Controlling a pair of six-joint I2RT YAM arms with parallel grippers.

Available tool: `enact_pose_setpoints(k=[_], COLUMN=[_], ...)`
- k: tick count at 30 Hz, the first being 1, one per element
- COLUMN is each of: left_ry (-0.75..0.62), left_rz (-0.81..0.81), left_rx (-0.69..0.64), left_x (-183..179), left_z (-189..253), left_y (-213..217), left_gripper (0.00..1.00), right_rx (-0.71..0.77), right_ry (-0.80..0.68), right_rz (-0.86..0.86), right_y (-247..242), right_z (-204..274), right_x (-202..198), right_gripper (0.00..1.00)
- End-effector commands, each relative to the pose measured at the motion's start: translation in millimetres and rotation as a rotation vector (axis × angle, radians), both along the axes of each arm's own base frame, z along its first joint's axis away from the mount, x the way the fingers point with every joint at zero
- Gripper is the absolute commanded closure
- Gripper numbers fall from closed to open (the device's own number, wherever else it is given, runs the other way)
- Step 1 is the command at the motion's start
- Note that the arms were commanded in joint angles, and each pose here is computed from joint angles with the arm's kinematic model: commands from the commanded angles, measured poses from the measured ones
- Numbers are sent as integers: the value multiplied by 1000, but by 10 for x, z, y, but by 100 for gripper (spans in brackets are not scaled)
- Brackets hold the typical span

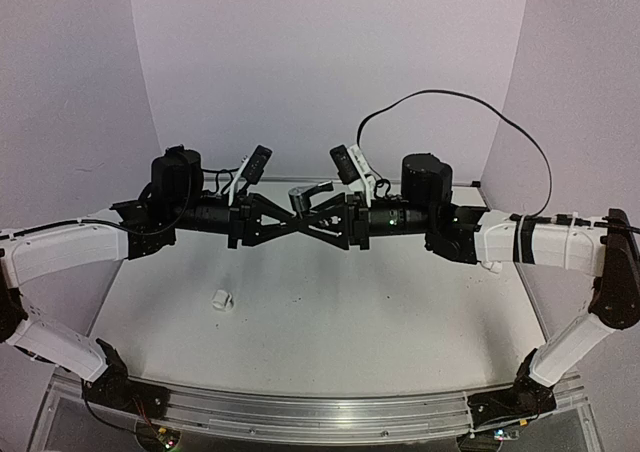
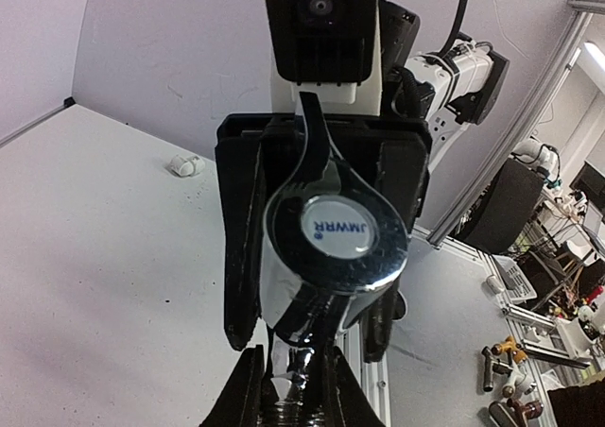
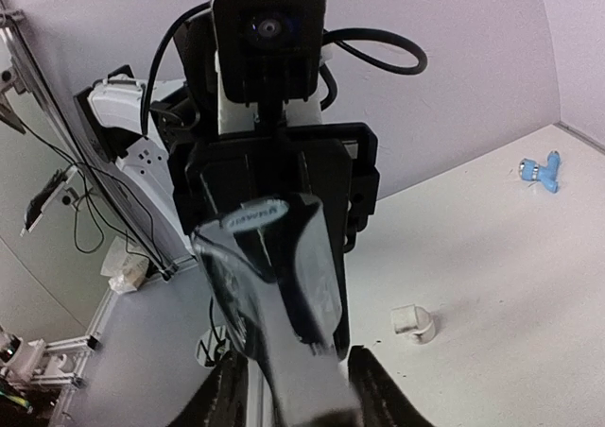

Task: Install the water faucets
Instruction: Pass from the left arm to the right

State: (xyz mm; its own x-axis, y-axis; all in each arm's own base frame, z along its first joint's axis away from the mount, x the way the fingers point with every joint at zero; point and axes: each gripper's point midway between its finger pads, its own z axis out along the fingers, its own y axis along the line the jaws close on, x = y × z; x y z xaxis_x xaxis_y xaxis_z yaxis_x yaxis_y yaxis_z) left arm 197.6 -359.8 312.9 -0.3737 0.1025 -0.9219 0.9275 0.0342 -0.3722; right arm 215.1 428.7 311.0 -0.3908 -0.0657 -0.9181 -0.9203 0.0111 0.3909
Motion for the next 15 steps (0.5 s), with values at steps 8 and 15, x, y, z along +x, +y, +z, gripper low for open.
enact_pose_setpoints(k=[8, 15], left_ry=[-42, -38], left_rz=[-34, -40], left_rx=[-53, -47], left_x=[-17, -9], left_z=[295, 271], left_y=[-65, -24], left_gripper=[100, 84], right_rx=[92, 81], right_ry=[-53, -54], right_rz=[21, -94], right_y=[53, 0], right_z=[352, 301], right_x=[-34, 124], right_gripper=[100, 100])
